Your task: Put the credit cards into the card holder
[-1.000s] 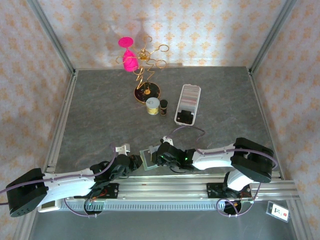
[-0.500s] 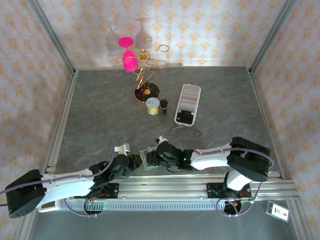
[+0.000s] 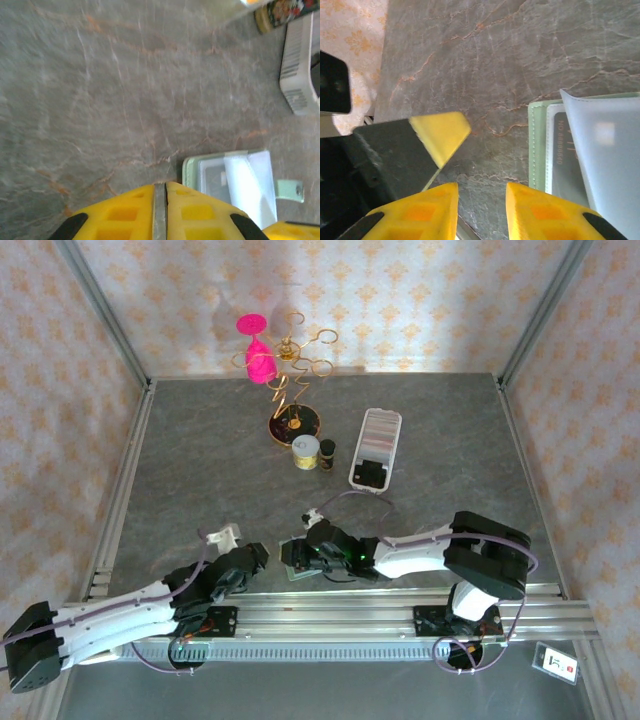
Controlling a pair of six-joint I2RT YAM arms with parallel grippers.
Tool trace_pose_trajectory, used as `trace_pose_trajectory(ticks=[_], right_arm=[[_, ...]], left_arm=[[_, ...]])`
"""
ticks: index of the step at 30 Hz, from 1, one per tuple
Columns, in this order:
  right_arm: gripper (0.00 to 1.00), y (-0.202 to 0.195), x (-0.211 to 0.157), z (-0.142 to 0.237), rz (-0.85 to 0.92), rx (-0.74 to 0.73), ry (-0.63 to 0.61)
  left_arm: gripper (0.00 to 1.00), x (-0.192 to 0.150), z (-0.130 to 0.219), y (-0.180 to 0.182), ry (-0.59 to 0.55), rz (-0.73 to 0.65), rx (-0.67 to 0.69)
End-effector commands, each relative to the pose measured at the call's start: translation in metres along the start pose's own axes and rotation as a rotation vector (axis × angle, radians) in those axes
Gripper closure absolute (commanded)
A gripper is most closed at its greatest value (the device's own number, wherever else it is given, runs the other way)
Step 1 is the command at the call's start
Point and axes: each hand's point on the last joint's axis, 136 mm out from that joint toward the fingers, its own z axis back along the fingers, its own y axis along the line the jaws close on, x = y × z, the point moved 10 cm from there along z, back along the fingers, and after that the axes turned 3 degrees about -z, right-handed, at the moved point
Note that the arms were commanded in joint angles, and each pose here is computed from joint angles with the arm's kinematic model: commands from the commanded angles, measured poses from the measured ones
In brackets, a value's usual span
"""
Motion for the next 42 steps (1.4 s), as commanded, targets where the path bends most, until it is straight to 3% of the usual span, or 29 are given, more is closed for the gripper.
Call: trace_pose_trajectory(ticks=[1,9,15,20,25,28,30,33,37,42], right_arm=[[0.7,0.019,0.006,-0.005,0.013,0.077,-0.019],[0.68,0.05,0.015,-0.014,0.003,0.258,0.018],[0.69,0.052,0.049,0.003,0.044,0.231,-0.065],[0.68,0.037,0.097,0.054,0.188,0.012,-0.269],[0.65,0.028,0.155,0.14,0.395,-0.097,-0.537],[0.6,0.033,0.167,0.177,0.744,-0.197,-0.627],[0.56,0.037,0.164,0.185,1.081,-0.301,-0.593],[0.56,0.036,0.179,0.191,1.265,-0.477,-0.488],[0.56,0.006,0.213,0.184,1.231,-0.489,-0.118],[0.53,-0.05,0.237,0.156,1.146,-0.62,0.083]], left_arm=[[0.84,0.015,0.014,0.01,-0.12,-0.007,0.138],[0.74,0.04,0.044,0.002,-0.24,0.031,0.158],[0.64,0.05,0.053,-0.014,-0.249,0.013,0.132],[0.57,0.038,0.036,-0.034,-0.144,-0.018,0.019],[0.56,0.025,0.016,-0.062,-0.034,-0.055,-0.107],[0.56,0.017,0.008,-0.076,0.022,-0.053,-0.217],[0.56,0.013,0.003,-0.08,0.051,-0.061,-0.244],[0.56,0.009,-0.001,-0.079,0.077,-0.104,-0.224],[0.57,0.003,-0.001,-0.071,0.125,-0.147,-0.229],[0.6,-0.004,0.002,-0.059,0.174,-0.159,-0.27]])
